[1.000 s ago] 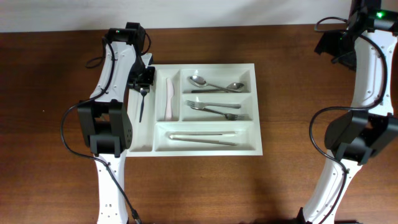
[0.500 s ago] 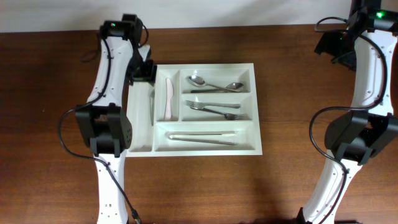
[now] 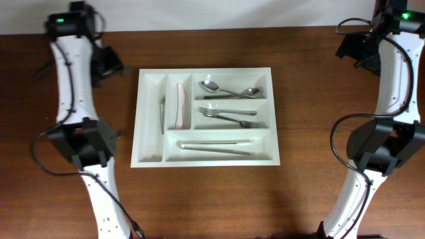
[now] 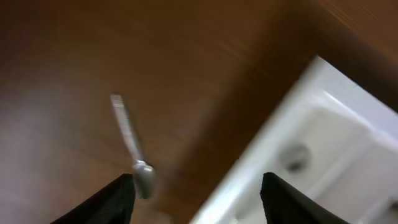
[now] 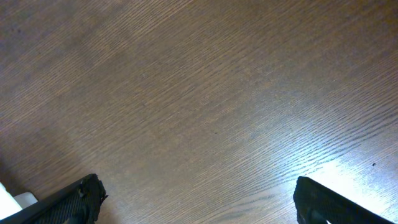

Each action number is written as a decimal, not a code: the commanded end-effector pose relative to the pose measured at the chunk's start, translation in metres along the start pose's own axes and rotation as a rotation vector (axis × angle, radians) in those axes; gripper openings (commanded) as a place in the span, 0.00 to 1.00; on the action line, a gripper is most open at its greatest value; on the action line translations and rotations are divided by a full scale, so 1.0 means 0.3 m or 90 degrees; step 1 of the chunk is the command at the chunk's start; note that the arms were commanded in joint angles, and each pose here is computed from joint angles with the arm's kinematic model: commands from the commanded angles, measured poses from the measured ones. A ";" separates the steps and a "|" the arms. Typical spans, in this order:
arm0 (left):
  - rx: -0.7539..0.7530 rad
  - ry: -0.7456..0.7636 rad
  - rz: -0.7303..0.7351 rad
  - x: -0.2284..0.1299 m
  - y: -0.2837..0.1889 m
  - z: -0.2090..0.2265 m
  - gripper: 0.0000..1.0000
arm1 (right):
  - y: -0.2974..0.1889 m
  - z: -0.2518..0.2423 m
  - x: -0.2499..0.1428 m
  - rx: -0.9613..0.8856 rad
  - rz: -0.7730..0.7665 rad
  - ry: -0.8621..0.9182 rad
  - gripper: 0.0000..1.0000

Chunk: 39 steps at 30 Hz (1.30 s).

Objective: Pack container
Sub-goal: 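Open the left gripper and lift away from the tray, then move the left gripper to the metal spoon left of the tray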

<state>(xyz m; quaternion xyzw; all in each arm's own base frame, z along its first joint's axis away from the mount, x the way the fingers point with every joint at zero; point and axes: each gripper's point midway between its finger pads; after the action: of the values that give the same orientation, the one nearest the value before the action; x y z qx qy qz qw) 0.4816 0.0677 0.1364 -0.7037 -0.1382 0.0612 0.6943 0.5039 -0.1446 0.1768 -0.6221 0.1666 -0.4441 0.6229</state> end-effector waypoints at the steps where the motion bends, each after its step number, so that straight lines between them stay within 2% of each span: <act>1: 0.076 -0.073 -0.011 0.014 0.004 0.104 0.67 | -0.042 0.011 0.006 0.010 -0.013 0.002 0.99; 4: 0.130 -0.083 0.001 0.009 0.041 0.154 0.68 | -0.042 0.011 0.006 0.010 -0.013 0.001 0.99; 15: 0.130 -0.155 0.096 -0.057 0.290 0.138 0.65 | -0.042 0.011 0.006 0.010 -0.013 0.001 0.99; 25: 0.118 -0.171 0.173 -0.161 0.459 0.123 0.64 | -0.042 0.011 0.006 0.010 -0.013 0.002 0.99; 39: 0.129 -0.157 0.260 -0.290 0.528 0.132 0.63 | -0.042 0.011 0.006 0.010 -0.013 0.002 0.99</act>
<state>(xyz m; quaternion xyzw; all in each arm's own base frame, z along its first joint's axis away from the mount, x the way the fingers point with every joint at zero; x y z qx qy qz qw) 0.4317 0.0868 0.0029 -0.6388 -0.1221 0.2573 0.7147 0.5039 -0.1446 0.1768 -0.6221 0.1666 -0.4441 0.6229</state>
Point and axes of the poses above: each gripper's point midway between its finger pads, its own y axis out along the fingers, its own z axis along the line the jaws close on, x = y × z, and after that the axes turned 15 degrees about y, right-handed
